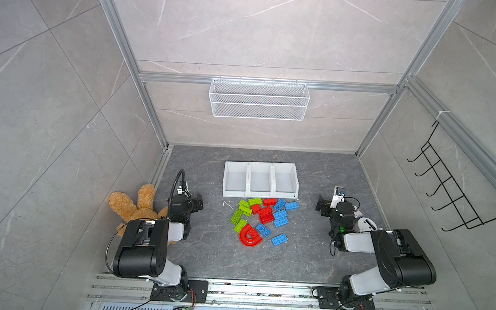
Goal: Sort the legos into containers by color
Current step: 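Raise both arms from rest toward the brick pile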
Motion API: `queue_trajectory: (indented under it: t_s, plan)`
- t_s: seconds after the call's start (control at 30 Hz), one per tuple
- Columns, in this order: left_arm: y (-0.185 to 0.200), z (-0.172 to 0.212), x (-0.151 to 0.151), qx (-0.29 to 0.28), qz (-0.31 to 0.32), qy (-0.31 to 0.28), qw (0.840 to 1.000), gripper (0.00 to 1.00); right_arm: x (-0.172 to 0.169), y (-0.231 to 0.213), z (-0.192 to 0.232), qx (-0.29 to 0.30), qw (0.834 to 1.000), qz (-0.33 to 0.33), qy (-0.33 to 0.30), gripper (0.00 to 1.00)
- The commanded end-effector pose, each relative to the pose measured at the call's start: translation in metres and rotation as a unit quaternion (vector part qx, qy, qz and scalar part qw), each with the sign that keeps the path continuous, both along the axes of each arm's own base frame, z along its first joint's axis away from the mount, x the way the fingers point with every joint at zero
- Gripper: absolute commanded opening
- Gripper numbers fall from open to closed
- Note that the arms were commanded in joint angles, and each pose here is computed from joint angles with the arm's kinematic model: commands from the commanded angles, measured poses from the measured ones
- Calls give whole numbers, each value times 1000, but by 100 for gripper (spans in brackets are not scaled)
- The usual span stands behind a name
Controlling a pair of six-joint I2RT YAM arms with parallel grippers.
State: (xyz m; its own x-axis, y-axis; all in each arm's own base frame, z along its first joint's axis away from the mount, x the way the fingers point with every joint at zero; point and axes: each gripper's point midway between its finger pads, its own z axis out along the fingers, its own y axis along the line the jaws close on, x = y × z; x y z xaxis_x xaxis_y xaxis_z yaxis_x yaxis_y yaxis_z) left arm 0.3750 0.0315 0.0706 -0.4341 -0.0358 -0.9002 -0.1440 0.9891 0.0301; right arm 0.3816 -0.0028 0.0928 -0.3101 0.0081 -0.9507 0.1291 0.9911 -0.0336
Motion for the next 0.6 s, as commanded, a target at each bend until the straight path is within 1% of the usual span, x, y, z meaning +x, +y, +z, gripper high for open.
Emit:
queue_trajectory:
  t_s: [0.0,0.27,0.37,0.43,0.5,0.53,0.57]
  plan:
    - [-1,15,9,0,-5,-30,1000,100,5,1,5,10,1000,-1,-7,99]
    - [-1,16,9,1,-5,-32,999,100,5,0,6,10,1000,-2,-7,100]
    - [-1,20,10,2,-5,-39,999,99,5,-3,17,4,1000,-14,-11,99]
    - [-8,26,8,-1,-27,-25,999,99,3,-3,31,3,1000,-12,-7,98]
    - [-10,34,6,-2,-28,-5,1000,99,1,0,44,4,1000,-6,5,95]
    - [-11,38,4,-13,-20,14,1000,99,0,2,52,24,1000,-7,17,94]
    - [-11,45,3,-33,-10,26,999,99,-1,9,59,46,998,7,31,91]
